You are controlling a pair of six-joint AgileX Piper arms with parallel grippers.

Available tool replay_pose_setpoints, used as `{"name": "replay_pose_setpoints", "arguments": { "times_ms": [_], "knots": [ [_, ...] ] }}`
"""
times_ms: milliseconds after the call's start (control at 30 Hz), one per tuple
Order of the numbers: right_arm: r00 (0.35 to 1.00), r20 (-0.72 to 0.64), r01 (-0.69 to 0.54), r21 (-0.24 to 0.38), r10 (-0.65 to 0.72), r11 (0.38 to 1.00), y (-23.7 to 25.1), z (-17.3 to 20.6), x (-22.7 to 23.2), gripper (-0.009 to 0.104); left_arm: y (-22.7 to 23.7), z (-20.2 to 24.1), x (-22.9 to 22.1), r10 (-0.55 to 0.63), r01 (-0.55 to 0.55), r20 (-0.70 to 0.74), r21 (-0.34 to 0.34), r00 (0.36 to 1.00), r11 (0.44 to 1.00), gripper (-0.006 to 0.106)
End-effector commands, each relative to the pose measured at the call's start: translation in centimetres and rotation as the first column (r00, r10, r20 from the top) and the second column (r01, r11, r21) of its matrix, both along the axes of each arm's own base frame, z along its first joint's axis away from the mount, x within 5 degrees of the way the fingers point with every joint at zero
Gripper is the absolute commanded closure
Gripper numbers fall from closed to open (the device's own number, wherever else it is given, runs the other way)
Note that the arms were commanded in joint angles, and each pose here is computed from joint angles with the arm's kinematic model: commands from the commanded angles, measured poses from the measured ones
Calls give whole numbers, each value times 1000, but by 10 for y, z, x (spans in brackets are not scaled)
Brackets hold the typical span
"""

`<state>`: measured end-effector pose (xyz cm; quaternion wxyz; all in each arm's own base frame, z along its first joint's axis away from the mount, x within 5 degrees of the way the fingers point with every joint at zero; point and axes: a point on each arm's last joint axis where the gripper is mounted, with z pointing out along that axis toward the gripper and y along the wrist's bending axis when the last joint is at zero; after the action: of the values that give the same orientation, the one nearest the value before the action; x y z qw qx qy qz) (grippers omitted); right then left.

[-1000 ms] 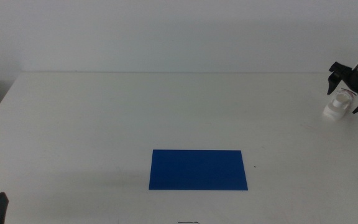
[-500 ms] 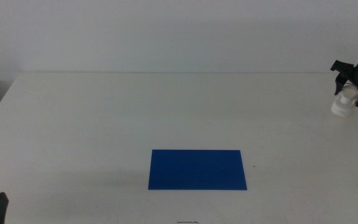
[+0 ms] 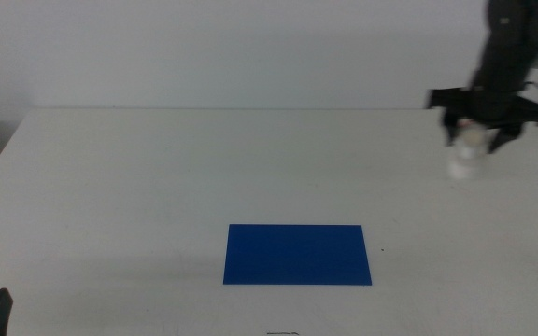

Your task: Use one arm to grab the shoe from the table and place it on the mat.

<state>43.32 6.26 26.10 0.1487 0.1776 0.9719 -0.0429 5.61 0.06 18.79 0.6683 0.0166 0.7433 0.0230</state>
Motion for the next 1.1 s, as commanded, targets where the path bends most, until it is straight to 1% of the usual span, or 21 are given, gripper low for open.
{"name": "replay_pose_setpoints", "arguments": {
  "times_ms": [0, 67, 167, 233, 433, 533, 600, 700, 800, 900, 967, 1067],
  "knots": [
    [984, 156, -89, 11, 86, 996, 32, 47, -26, 97, 0, 10, -1, 2, 1, 106, -22, 994, 1000, 7],
    [976, 170, -139, 26, 133, 990, 60, 51, -39, 97, 0, 10, -1, 2, 1, 106, -22, 994, 1000, 7],
    [972, 170, -174, 55, 163, 983, 99, 48, -52, 97, 0, 10, -1, 2, 1, 106, -22, 994, 1000, 7],
    [976, 160, -164, 83, 150, 983, 122, 42, -60, 97, 0, 10, -1, 2, 1, 106, -22, 994, 1000, 7],
    [990, 115, -100, 205, 77, 974, 173, 25, -80, 97, 0, 10, -1, 2, 1, 106, -22, 994, 1000, 7],
    [990, 120, -96, 239, 69, 966, 195, 19, -90, 97, 0, 10, -1, 2, 1, 106, -22, 994, 1000, 7],
    [990, 120, -106, 251, 77, 962, 206, 15, -95, 97, 0, 10, -1, 2, 1, 106, -22, 994, 1000, 7],
    [988, 106, -134, 246, 111, 960, 215, 9, -100, 97, 0, 10, -1, 2, 1, 106, -22, 994, 1000, 7],
    [990, 85, -134, 249, 116, 959, 217, 6, -101, 97, 0, 10, -1, 2, 1, 106, -22, 994, 1000, 7],
    [991, 55, -133, 227, 124, 965, 215, 4, -103, 97, 0, 10, -1, 2, 1, 106, -22, 994, 1000, 7],
    [985, 47, -169, 202, 163, 965, 214, 4, -104, 97, 0, 10, -1, 2, 1, 106, -22, 994, 1000, 7],
    [957, 46, -290, 152, 286, 945, 213, 4, -104, 97, 0, 10, -1, 2, 1, 106, -22, 994, 1000, 7]
  ]
}}
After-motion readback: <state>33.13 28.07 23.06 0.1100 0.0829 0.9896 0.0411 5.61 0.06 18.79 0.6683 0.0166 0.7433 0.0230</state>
